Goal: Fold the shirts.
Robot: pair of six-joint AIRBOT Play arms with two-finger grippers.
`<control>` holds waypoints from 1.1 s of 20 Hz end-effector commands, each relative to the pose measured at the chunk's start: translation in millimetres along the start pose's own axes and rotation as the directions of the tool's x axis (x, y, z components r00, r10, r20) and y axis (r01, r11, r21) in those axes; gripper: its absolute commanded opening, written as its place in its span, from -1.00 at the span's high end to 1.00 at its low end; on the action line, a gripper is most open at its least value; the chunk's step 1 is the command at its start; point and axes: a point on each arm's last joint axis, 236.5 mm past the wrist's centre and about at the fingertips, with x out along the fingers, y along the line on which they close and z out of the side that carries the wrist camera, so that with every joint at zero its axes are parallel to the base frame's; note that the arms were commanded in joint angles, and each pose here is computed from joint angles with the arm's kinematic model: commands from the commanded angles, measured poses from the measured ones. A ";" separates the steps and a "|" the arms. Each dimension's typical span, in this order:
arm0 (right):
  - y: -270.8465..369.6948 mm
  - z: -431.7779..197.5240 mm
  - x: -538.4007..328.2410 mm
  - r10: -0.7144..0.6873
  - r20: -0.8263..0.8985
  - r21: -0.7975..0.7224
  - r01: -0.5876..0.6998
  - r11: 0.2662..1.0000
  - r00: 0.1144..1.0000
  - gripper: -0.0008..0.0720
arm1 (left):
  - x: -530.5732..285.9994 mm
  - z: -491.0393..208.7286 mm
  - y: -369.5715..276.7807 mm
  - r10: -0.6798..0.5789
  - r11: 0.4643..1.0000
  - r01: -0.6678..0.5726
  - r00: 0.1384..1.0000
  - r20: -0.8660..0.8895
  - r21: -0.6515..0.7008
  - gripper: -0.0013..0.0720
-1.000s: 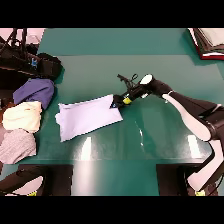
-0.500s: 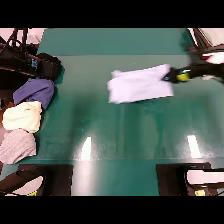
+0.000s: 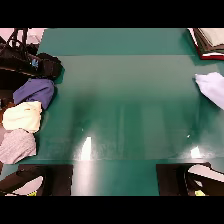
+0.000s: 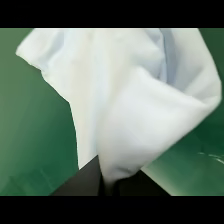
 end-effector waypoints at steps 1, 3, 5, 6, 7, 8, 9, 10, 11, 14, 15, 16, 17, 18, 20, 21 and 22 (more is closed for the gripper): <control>-40.2 -2.5 -4.0 -0.039 -0.003 0.096 0.039 0.995 0.999 0.92 | -0.3 -0.5 -0.3 -0.001 1.000 0.001 1.000 -0.002 -0.002 0.91; -43.4 -2.7 -4.2 -0.053 -0.006 0.087 0.053 0.995 0.999 0.92 | -0.3 -1.6 -0.3 -0.001 1.000 0.001 1.000 -0.006 -0.002 0.91; -57.1 2.0 -14.2 -0.130 -0.011 0.027 0.130 0.991 0.991 0.56 | -0.5 -4.3 -0.3 -0.001 1.000 0.001 1.000 -0.018 -0.001 0.91; -68.4 7.0 -23.0 -0.185 -0.006 -0.008 0.185 0.983 0.983 -0.26 | -0.4 -5.0 -0.1 -0.001 1.000 0.001 1.000 -0.021 -0.001 0.91; -77.1 14.7 -32.1 -0.237 0.010 -0.043 0.238 0.970 0.971 -0.89 | -0.4 -5.3 0.0 -0.001 1.000 0.001 1.000 -0.022 -0.001 0.91; -81.4 22.5 -44.0 -0.265 0.022 -0.058 0.266 0.962 0.964 -0.97 | -0.4 -5.1 -0.2 -0.001 1.000 0.001 1.000 -0.021 -0.001 0.91; -80.0 32.2 -54.1 -0.264 0.047 -0.054 0.266 0.962 0.963 -0.95 | -0.4 -4.7 -0.2 -0.001 1.000 0.001 1.000 -0.019 -0.001 0.91; -77.8 43.4 -65.3 -0.256 0.078 -0.043 0.259 0.965 0.964 -0.92 | -0.4 -4.9 -0.2 -0.001 1.000 0.001 1.000 -0.020 -0.001 0.91; -65.3 54.7 -73.1 -0.213 0.112 -0.020 0.217 0.976 0.971 -0.92 | -0.4 -4.7 -0.1 -0.001 1.000 0.001 1.000 -0.019 -0.001 0.91; 5.6 73.7 -79.0 0.017 0.168 -0.004 -0.016 1.000 0.986 -0.90 | -0.3 1.5 -0.1 0.000 1.000 0.000 1.000 0.007 -0.001 0.91; 35.1 70.8 -75.9 0.092 0.150 -0.028 -0.089 0.996 0.984 -0.90 | -0.4 2.6 -0.1 -0.001 1.000 0.001 1.000 0.012 -0.001 0.91; 61.5 63.5 -71.0 0.148 0.118 -0.058 -0.142 0.988 0.982 -0.90 | -0.5 2.4 -0.2 -0.001 1.000 0.001 1.000 0.010 -0.001 0.91; 83.8 54.4 -65.3 0.181 0.081 -0.095 -0.173 0.980 0.980 -0.85 | -0.5 1.6 -0.1 0.000 1.000 0.000 1.000 0.007 -0.001 0.91; 107.6 39.7 -58.2 0.207 0.026 -0.141 -0.202 0.969 0.978 -0.59 | -0.4 -1.2 -0.2 -0.001 1.000 0.001 1.000 -0.005 -0.001 0.91; 151.0 4.8 -45.0 0.252 -0.088 -0.215 -0.265 0.940 0.964 -0.11 | -0.5 -2.1 -0.3 -0.001 1.000 0.001 1.000 -0.008 -0.001 0.91; 172.9 -18.1 -39.3 0.269 -0.160 -0.251 -0.303 0.919 0.950 0.00 | -0.4 0.8 -0.2 -0.001 1.000 0.001 1.000 0.004 -0.001 0.91; 190.7 -39.2 -35.3 0.277 -0.223 -0.283 -0.334 0.899 0.935 0.30 | -0.5 3.5 0.0 0.000 1.000 0.000 1.000 0.015 -0.002 0.91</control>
